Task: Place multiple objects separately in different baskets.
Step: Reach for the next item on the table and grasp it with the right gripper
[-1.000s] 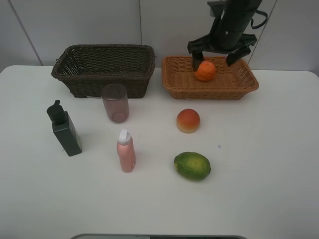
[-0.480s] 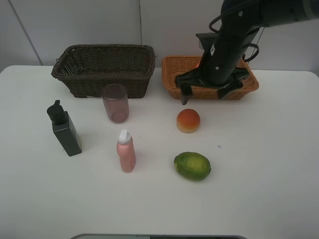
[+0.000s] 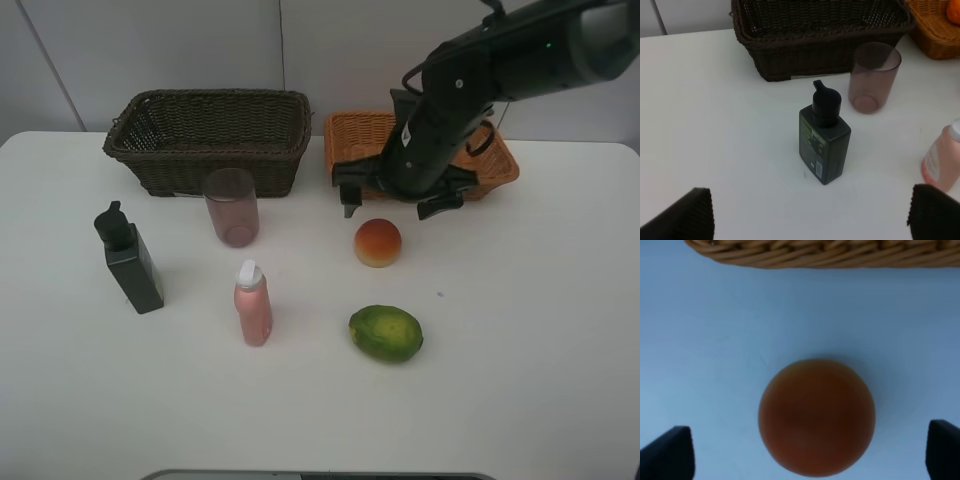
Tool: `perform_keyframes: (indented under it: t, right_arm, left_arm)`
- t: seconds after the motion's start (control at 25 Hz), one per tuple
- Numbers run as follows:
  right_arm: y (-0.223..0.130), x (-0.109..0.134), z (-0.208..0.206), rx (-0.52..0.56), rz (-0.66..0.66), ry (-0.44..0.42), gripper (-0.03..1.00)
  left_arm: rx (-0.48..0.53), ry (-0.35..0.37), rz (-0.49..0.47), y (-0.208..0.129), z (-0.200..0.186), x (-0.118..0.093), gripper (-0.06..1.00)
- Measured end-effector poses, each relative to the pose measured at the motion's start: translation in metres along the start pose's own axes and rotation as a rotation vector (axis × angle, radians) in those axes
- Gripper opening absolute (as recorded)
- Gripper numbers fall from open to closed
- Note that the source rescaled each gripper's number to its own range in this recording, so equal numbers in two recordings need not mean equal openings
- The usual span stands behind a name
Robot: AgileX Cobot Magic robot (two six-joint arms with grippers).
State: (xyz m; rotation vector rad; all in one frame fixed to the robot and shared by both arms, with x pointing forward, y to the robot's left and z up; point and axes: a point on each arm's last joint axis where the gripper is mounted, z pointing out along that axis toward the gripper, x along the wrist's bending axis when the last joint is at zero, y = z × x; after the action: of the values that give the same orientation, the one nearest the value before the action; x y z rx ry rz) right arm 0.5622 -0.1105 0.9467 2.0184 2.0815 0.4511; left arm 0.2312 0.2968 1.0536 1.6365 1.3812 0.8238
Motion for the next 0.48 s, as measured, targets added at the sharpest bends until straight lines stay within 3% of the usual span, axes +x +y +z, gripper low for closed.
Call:
perform_keyframes:
  t: [0.28, 0.48]
  right_arm:
    - [-0.012, 0.001, 0.034, 0.076, -0.006, -0.042, 0.92]
    - [-0.011, 0.004, 0.045, 0.044, 0.015, -0.021, 0.92]
  left_arm:
    - [0.0, 0.0, 0.0, 0.0, 0.0, 0.0, 1.0]
    - [0.0, 0.0, 0.0, 0.0, 0.0, 0.0, 1.0]
